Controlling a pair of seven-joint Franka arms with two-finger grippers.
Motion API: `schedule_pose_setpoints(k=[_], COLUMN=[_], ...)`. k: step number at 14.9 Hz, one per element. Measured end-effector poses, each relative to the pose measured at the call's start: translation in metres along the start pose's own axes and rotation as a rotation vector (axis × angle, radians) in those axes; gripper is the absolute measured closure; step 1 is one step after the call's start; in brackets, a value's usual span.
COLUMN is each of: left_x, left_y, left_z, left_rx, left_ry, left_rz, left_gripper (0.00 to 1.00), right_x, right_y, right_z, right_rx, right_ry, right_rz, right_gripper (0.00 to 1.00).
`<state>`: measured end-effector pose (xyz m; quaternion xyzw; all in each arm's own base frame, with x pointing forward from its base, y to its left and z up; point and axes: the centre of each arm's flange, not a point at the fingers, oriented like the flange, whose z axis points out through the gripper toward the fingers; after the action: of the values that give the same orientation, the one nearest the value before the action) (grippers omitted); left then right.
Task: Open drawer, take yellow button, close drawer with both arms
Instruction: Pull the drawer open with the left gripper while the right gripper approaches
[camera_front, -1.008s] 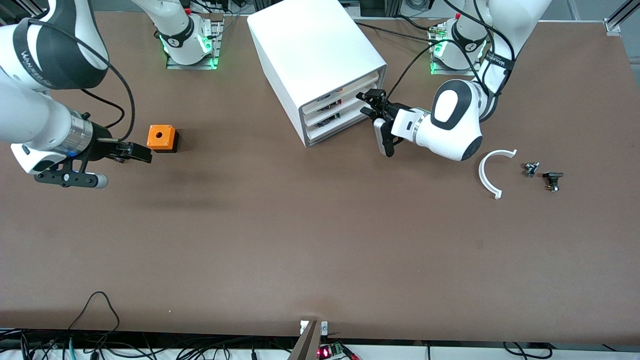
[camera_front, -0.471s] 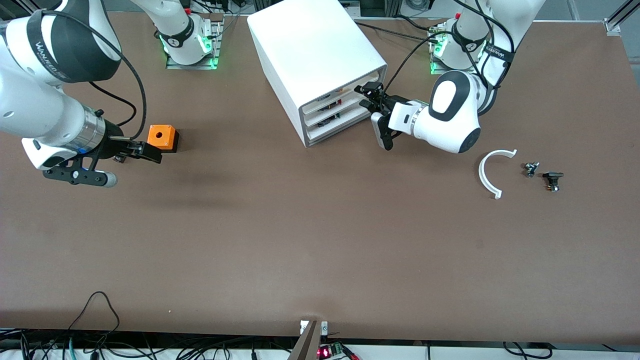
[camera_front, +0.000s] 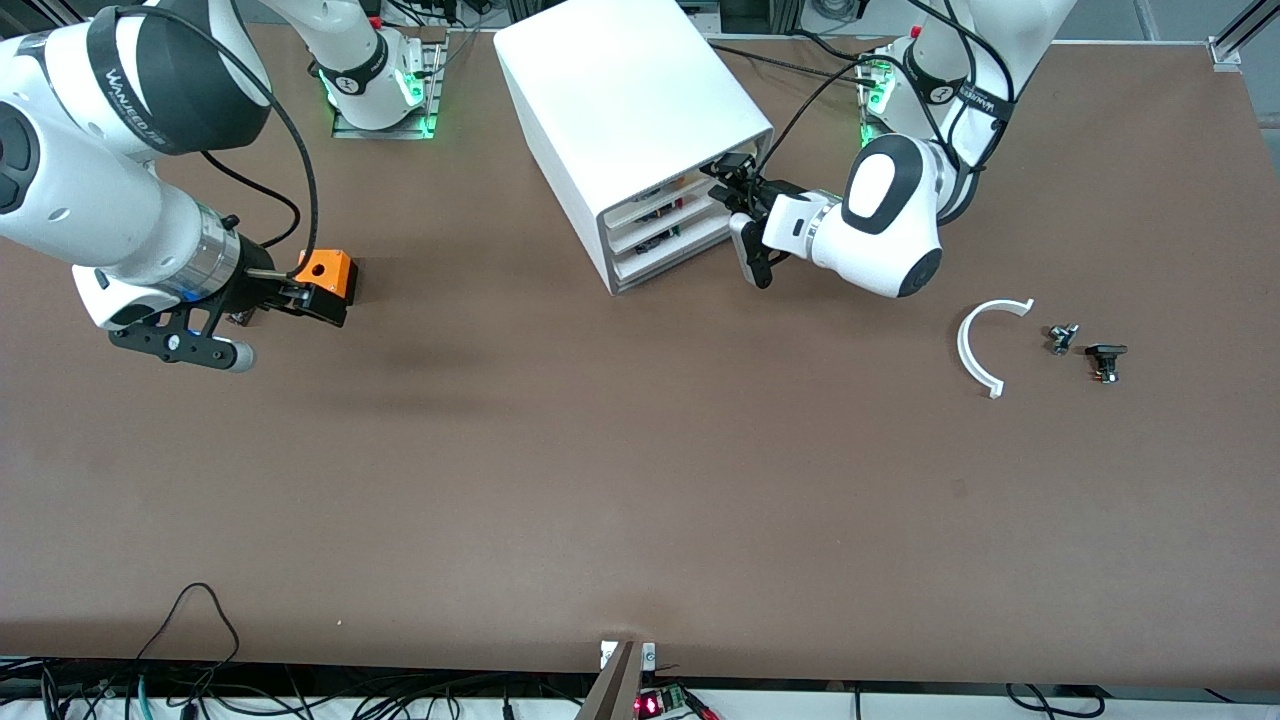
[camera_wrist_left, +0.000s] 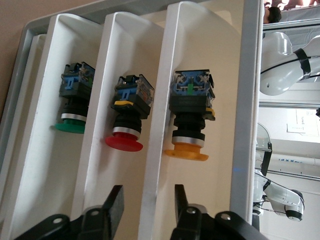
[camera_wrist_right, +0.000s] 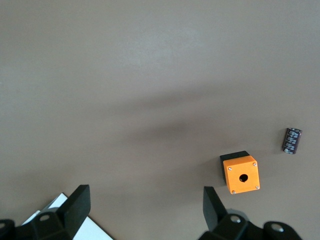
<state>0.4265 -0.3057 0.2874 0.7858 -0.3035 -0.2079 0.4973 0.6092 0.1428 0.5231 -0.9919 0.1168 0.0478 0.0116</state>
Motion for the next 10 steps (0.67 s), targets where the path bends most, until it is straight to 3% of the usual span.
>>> schedule_pose_setpoints(k=[1,2,3,8,10], left_x=[0.0,0.0,0.001,0.0,0.001], left_y=[0.001,0.002,0.002,0.002,0.0], left_z=[0.002,0.004,0.003,-0.001,-0.016], left_rx=[-0.001,-0.001,0.001,-0.004,0.038], left_ry=[-0.004,-0.006,-0.004,-0.006,-0.028], left_rz=[0.001,0.003,0.014,0.024,0.05], left_gripper=[0.65,0.8,0.87,0.86,0.87], right_x=[0.0,0.0,0.0,-0.001,-0.001], right_y=[-0.004,-0.008,-0.011,-0.028,-0.037], right_z=[-0.003,-0.004,-0.005,-0.007,-0.009], right_rx=[0.003,0.005,0.006,0.013,0.018], right_ry=[0.006,0.01,0.012,0.023,0.029], right_rz=[0.009,0.018,0.03,0.069,0.099], right_gripper=[0.0,0.0,0.0,0.0,0.0])
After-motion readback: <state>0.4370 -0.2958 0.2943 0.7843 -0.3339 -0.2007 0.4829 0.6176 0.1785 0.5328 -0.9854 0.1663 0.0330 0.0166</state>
